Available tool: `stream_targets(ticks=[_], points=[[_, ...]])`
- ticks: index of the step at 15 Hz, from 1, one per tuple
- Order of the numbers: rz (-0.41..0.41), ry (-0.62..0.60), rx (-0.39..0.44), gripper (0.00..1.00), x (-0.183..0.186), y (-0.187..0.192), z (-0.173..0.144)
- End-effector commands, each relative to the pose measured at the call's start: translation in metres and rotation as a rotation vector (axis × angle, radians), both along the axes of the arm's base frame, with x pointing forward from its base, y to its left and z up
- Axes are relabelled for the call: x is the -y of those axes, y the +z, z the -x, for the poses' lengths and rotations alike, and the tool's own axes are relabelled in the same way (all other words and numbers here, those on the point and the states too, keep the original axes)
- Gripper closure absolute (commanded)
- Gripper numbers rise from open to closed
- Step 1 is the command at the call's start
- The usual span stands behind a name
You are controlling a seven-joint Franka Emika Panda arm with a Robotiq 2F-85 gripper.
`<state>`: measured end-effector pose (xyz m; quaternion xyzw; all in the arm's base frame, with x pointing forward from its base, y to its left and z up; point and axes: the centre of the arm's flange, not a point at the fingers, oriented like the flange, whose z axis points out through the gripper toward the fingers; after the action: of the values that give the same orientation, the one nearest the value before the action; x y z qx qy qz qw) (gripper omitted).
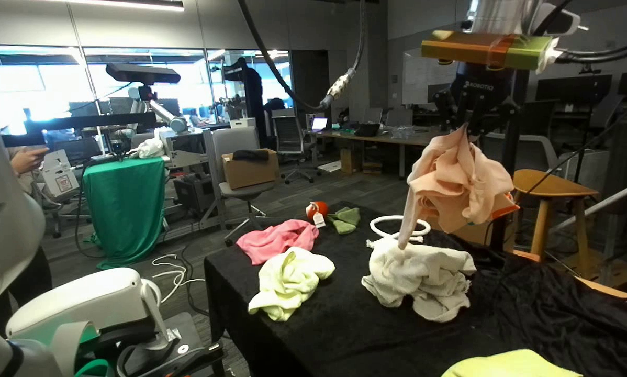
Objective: Pile the t-shirts, towels, rope and radish together
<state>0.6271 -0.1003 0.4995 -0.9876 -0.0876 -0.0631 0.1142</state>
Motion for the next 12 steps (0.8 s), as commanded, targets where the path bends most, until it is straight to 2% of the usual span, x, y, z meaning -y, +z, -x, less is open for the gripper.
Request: stream_targets(ticks=[1,5,8,10,12], points=[[-0.046,-0.063,0.066,0.94,-0.033,-0.007,-0.003],[-0.063,-0.084,0.104,0.94,-0.058,-0.019,-0.006],[-0.049,-0.074,0.093,0.93,-0.07,-0.027,-0.005],[-0.033,-0.068,0.074,0.68,-0.073,-0.033,-0.003],[-0.022,-0.068,0.051,0.57,-0.073,-0.036,-0.001]])
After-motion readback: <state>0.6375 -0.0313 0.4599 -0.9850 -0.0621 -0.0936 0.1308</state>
